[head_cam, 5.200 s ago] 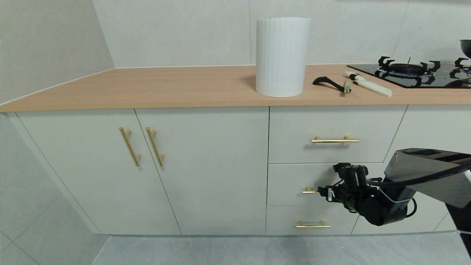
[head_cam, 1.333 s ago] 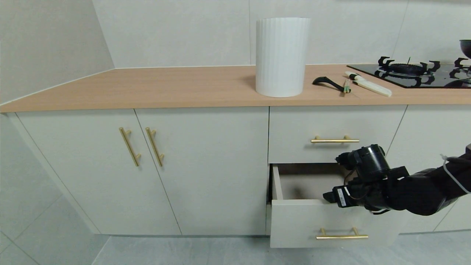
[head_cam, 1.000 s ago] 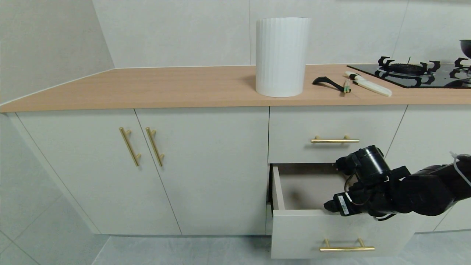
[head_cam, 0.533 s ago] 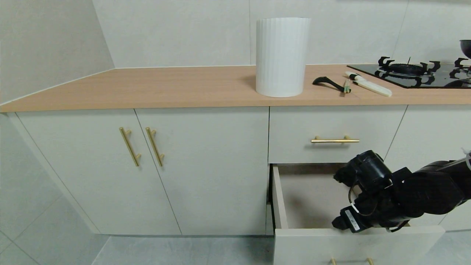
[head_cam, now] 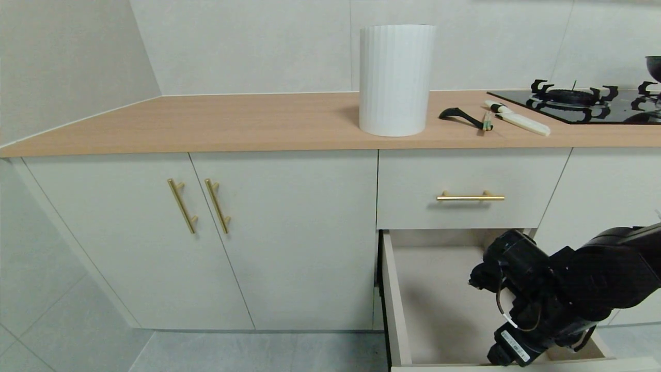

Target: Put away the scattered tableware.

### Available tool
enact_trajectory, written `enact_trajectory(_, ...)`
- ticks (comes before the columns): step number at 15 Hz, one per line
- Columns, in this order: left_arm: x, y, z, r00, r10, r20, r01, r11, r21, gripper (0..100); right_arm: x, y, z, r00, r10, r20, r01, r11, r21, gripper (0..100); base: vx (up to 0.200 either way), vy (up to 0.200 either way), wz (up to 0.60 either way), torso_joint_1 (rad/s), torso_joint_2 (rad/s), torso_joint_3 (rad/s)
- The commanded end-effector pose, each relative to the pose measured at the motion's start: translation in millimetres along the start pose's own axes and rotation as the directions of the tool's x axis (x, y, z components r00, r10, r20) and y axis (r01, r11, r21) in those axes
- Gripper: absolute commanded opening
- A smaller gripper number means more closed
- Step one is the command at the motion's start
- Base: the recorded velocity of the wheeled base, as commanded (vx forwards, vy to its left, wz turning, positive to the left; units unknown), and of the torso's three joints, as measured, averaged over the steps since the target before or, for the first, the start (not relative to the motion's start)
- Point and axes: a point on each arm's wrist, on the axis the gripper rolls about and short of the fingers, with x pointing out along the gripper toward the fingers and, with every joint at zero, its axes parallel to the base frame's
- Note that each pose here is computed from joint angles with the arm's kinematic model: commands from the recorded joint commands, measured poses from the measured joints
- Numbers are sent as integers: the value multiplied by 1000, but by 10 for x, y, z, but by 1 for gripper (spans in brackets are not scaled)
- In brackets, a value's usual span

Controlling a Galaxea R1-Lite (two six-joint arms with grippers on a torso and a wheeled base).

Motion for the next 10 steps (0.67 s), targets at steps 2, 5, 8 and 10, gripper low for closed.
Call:
enact_trajectory(2,0,0,0,1000,1,0,-1,1000,0,100,-12,77,-52,999,6,-48,-9,998,-64,100,0,0,0,0,0,0)
enact_trajectory(5,0,0,0,1000,1,0,-1,1000,0,100,-8,101,-99,995,6,-97,-16,994,-106,100,0,0,0,0,0,0)
enact_trajectory(8,0,0,0,1000,1,0,-1,1000,0,100,-14,127,-142,991,4,-136,-23,990,-142,100,0,0,0,0,0,0)
enact_trajectory(10,0,0,0,1000,1,0,-1,1000,0,100,-22,125,-136,990,4,-138,-24,989,-144,100,0,0,0,0,0,0)
